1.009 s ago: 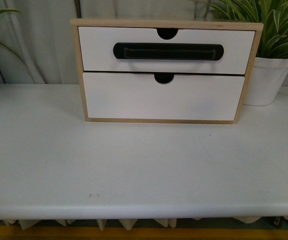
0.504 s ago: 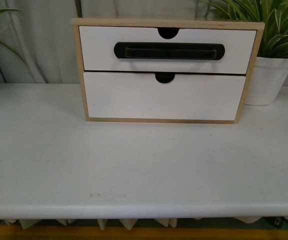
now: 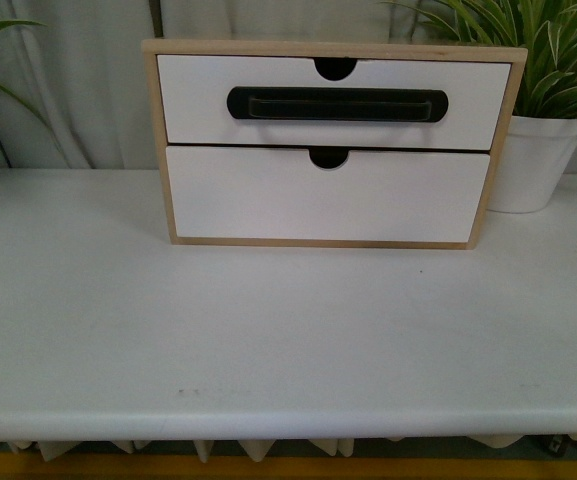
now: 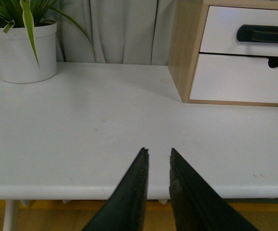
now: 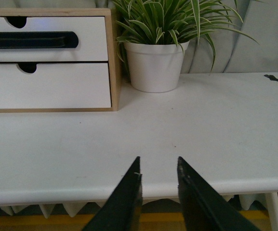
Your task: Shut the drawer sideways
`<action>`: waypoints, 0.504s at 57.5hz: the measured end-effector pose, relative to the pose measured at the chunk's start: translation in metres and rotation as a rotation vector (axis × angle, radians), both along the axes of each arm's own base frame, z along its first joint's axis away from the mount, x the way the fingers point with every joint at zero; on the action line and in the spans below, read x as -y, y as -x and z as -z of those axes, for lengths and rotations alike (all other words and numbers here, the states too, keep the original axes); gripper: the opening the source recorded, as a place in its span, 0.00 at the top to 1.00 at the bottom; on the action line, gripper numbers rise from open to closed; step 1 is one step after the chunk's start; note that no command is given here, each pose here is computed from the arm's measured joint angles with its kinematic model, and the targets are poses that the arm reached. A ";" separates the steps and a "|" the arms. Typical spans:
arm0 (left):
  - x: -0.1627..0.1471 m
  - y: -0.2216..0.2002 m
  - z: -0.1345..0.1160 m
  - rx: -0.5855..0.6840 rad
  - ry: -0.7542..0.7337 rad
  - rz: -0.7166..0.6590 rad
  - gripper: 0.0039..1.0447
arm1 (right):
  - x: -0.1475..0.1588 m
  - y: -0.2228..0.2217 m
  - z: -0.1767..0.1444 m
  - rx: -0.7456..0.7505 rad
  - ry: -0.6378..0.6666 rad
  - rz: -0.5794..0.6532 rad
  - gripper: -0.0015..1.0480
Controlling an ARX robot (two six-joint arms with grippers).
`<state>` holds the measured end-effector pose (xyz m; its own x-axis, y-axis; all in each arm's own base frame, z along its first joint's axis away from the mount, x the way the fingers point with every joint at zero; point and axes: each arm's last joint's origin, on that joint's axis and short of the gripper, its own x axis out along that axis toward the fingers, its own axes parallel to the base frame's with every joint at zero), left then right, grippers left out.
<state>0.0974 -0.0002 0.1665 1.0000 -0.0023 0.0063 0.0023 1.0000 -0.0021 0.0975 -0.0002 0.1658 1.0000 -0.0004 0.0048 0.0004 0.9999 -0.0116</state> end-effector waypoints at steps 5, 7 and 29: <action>0.000 0.000 0.000 0.000 0.000 0.000 0.65 | 0.000 0.000 0.000 0.000 0.000 0.000 0.56; 0.000 0.000 0.000 0.000 0.000 0.000 0.60 | 0.000 0.000 0.000 0.000 0.000 0.000 0.51; 0.000 0.000 0.000 0.000 0.000 0.000 0.06 | 0.000 0.000 0.000 0.000 -0.001 0.000 0.09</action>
<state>0.0974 -0.0002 0.1665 1.0000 -0.0023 0.0063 0.0023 1.0000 -0.0017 0.0975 -0.0002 0.1658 1.0000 -0.0008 0.0048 0.0008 0.9999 -0.0105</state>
